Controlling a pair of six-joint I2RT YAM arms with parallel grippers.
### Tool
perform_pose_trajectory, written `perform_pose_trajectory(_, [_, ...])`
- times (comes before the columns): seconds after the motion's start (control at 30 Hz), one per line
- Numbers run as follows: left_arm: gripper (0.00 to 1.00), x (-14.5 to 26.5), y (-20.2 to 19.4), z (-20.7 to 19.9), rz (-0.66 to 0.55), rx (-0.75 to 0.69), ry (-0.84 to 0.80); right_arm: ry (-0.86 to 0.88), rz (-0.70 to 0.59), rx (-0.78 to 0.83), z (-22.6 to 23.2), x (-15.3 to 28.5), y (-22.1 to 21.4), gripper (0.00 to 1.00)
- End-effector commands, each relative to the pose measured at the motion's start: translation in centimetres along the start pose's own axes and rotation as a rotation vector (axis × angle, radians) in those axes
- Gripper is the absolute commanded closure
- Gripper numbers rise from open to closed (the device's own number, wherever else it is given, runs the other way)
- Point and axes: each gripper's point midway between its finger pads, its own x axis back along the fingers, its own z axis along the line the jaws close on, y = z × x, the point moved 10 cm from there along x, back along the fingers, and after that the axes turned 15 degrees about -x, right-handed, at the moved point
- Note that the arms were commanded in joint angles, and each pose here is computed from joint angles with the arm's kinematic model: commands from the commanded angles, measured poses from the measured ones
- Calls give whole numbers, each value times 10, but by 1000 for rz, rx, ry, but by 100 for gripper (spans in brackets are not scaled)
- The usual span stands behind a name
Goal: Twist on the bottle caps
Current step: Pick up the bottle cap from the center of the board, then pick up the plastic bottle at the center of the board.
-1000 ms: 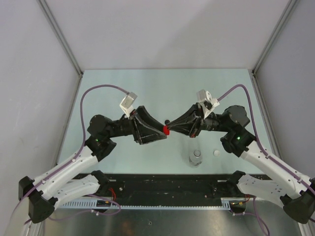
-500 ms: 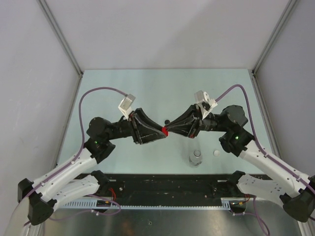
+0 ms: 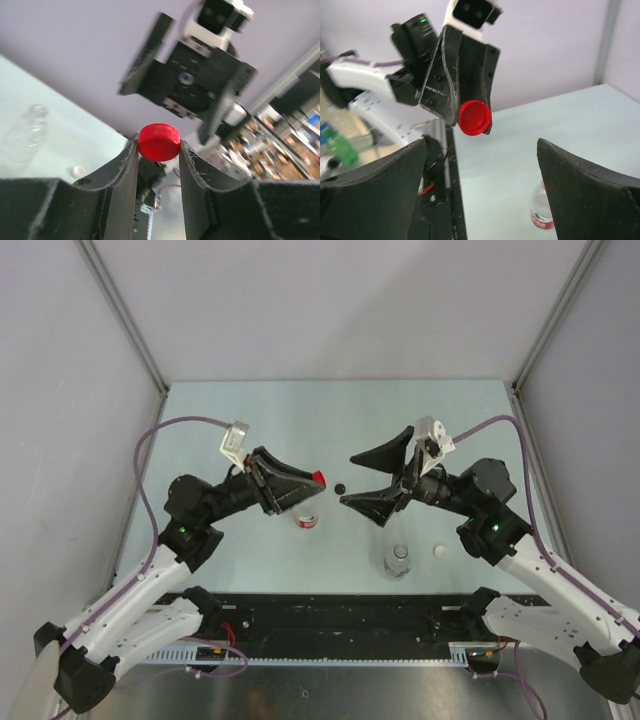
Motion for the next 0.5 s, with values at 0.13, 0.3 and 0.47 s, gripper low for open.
perform_pose_trajectory(0.13, [74, 30, 20, 42, 0, -145, 742, -365, 70, 37, -42, -18, -38, 1])
perform_pose_trajectory(0.3, [70, 55, 10, 45, -7, -176, 921, -436, 168, 97, -80, -38, -96, 1])
perform_pose_trajectory(0.47, [69, 71, 5, 47, -35, -195, 1023, -353, 219, 174, -106, -51, -137, 1])
